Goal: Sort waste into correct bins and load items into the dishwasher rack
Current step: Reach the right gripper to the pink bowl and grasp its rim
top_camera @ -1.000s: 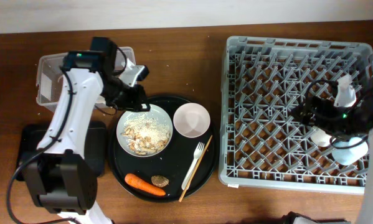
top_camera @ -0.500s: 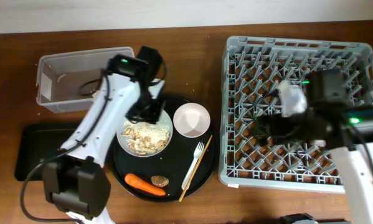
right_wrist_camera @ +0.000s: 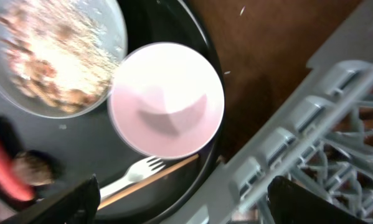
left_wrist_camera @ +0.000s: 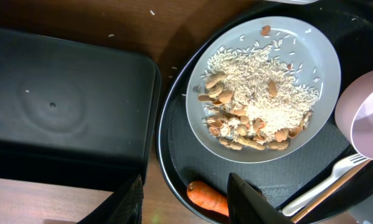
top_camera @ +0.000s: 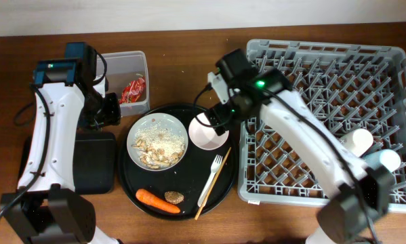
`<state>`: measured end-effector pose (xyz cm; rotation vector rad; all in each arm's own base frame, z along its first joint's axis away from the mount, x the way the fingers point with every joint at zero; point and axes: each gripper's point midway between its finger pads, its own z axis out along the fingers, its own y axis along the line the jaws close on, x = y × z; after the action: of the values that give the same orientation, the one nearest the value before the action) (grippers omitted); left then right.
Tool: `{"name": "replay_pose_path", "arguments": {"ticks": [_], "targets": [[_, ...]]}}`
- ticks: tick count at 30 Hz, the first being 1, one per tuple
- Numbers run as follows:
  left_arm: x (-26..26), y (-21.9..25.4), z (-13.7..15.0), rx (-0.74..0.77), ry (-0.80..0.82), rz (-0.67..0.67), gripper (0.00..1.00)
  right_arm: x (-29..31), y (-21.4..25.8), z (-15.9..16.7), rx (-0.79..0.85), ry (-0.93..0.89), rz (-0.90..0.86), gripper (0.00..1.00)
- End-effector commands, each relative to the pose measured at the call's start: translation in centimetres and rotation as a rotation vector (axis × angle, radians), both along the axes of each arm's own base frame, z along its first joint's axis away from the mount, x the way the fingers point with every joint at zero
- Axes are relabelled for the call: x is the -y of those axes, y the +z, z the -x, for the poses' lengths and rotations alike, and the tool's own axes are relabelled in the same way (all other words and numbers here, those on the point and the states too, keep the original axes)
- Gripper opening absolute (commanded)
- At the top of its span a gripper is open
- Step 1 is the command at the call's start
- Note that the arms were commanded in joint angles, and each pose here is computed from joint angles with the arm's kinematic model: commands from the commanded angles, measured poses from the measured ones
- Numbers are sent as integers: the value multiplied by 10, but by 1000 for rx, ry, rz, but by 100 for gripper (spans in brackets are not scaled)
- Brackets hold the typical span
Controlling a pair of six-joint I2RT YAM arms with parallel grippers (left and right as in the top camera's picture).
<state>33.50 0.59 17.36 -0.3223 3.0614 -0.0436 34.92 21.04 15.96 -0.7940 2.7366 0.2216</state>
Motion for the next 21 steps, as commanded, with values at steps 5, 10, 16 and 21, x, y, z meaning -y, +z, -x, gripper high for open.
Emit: {"name": "replay_pose_path", "arguments": {"ticks": [5, 10, 16, 21], "targets": [[3, 7, -3, 33, 9, 14, 43, -8, -69, -25, -59, 19, 91, 68], [3, 7, -2, 32, 9, 14, 43, -9, -75, -40, -15, 7, 102, 56], [3, 7, -2, 29, 9, 14, 43, -8, -86, -40, -34, 6, 118, 55], [3, 7, -2, 28, 8, 14, 43, -4, -103, -33, -86, 9, 147, 50]]}}
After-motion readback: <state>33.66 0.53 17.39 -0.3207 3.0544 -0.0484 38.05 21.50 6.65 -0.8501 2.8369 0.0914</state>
